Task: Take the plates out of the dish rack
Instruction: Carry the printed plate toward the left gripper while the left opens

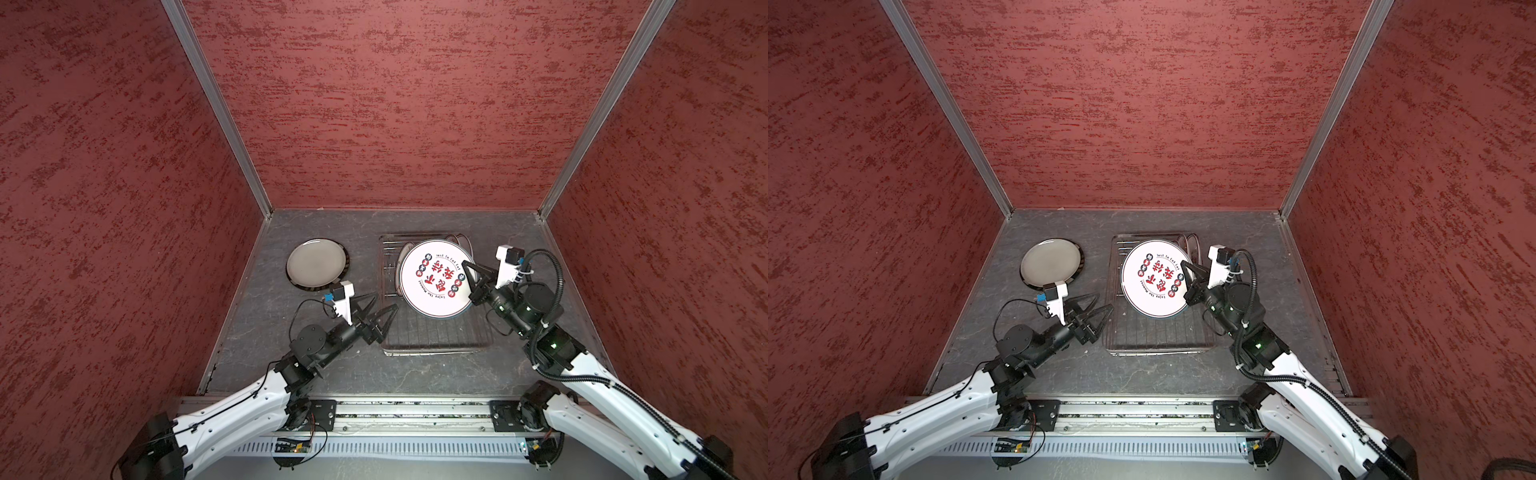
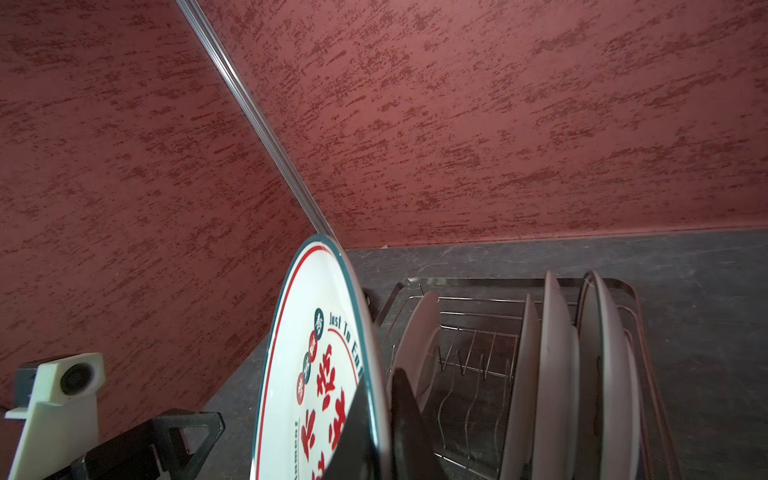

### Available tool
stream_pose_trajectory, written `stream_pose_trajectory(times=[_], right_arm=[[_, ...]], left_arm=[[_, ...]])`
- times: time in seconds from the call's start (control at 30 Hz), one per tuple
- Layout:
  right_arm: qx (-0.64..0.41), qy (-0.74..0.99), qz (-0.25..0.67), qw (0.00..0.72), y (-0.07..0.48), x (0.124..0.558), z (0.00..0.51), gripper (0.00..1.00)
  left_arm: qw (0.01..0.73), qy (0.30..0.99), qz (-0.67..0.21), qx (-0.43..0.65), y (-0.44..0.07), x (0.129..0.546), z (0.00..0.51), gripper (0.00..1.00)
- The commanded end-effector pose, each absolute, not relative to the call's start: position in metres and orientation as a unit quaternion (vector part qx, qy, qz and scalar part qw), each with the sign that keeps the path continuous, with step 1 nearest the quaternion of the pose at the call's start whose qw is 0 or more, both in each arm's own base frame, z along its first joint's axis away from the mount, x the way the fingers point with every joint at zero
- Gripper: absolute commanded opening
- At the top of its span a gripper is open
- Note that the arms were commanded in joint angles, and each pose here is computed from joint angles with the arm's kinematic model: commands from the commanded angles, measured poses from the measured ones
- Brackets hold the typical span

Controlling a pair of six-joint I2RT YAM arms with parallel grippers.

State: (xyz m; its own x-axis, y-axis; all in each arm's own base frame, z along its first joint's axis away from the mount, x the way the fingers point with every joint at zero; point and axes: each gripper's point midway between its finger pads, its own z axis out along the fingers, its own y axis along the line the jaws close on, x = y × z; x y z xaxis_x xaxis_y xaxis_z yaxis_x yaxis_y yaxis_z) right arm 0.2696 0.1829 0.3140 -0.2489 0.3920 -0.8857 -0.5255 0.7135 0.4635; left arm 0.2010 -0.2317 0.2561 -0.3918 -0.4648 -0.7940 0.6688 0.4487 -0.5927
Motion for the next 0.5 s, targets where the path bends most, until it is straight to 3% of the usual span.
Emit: stream_pose_trajectory(times=[0.0, 0.47], right_arm=[[-0.076, 0.628, 0.447, 0.632, 0.189, 0.252, 0.356, 0.0], [-0.107, 0.61, 0.483, 0.619, 0.196, 0.239, 0.36, 0.0]], left_arm=[[0.522, 0.646, -0.548, 0.098, -0.243, 0.196, 0.267, 1.0], [0.517, 0.659, -0.539, 0.087, -0.253, 0.207, 0.263, 1.0]])
